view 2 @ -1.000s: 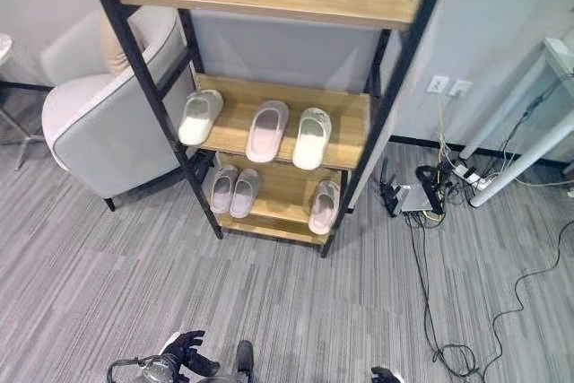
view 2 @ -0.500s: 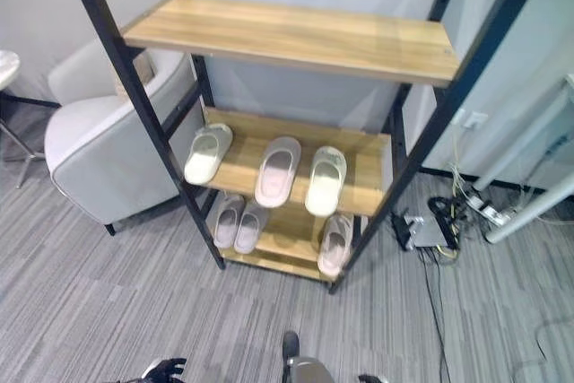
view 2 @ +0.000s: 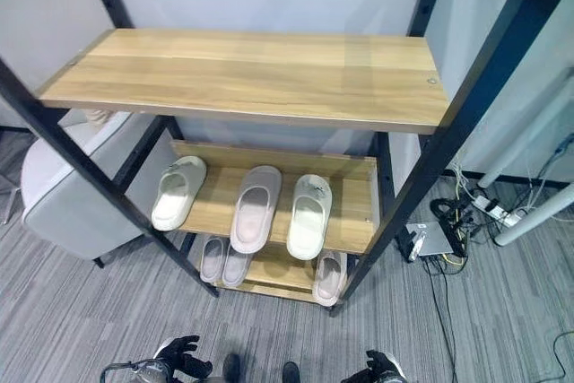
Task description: Arrange the slippers neatly on the shoe rack.
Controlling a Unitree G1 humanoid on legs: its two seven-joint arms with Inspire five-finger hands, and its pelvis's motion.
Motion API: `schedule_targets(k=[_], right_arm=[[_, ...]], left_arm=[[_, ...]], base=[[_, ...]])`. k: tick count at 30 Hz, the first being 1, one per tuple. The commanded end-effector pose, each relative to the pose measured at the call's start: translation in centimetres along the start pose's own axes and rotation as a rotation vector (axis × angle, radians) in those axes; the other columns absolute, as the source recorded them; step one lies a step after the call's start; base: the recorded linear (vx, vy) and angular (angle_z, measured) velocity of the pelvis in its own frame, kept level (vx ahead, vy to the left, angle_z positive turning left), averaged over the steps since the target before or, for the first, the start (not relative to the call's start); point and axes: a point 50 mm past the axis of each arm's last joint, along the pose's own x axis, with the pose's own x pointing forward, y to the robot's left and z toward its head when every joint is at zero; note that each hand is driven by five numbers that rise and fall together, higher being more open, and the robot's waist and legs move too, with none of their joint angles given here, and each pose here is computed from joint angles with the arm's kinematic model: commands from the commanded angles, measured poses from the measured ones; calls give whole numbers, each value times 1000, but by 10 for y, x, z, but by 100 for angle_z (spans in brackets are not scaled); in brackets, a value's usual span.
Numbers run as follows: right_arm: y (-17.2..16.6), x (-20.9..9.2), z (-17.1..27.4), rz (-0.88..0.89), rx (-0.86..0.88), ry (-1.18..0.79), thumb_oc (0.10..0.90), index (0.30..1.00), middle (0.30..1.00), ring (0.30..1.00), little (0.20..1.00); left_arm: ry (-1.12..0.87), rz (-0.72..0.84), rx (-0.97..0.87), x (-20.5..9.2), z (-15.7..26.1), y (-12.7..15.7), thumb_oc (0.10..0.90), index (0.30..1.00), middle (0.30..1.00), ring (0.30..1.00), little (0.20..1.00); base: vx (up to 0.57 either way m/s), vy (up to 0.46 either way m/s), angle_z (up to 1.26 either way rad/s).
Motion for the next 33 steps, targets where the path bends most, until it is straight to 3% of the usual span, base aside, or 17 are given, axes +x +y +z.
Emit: schedule_targets(k=[1,12,19,21,24,33], right_arm=[[-11,-1,-8,-29,-12,12,800,900,900,900,900],[-5,1,5,-9,-28,-28,800,900,900,900,900],[-2,-1,5,-18,-6,-54,800,900,900,900,900],[-2,-1,4,-18,-6,-53,800,900,900,900,900],[-5,-1,2,-36,7,-56,800,900,900,900,900],[-10,-3,-13,-64,29,-8,800,900,900,900,900]], left_arm=[[33,-5,41,-2,-10,-3,800,900,900,900,900],[-59,72,12,1,8,19,800,900,900,900,900],[-377,134,-84,-9,68,38,800,900,900,900,900],[-376,134,-84,-9,67,38,800,900,900,900,900],[-580,146,-122,-33,92,50,800,900,900,900,900],[-822,167,-129,-77,109,70,800,900,900,900,900]], base=[[85,120,-46],[22,122,-30],[-30,-13,-3],[-22,-32,18],[-62,-49,8],[-29,-29,22]])
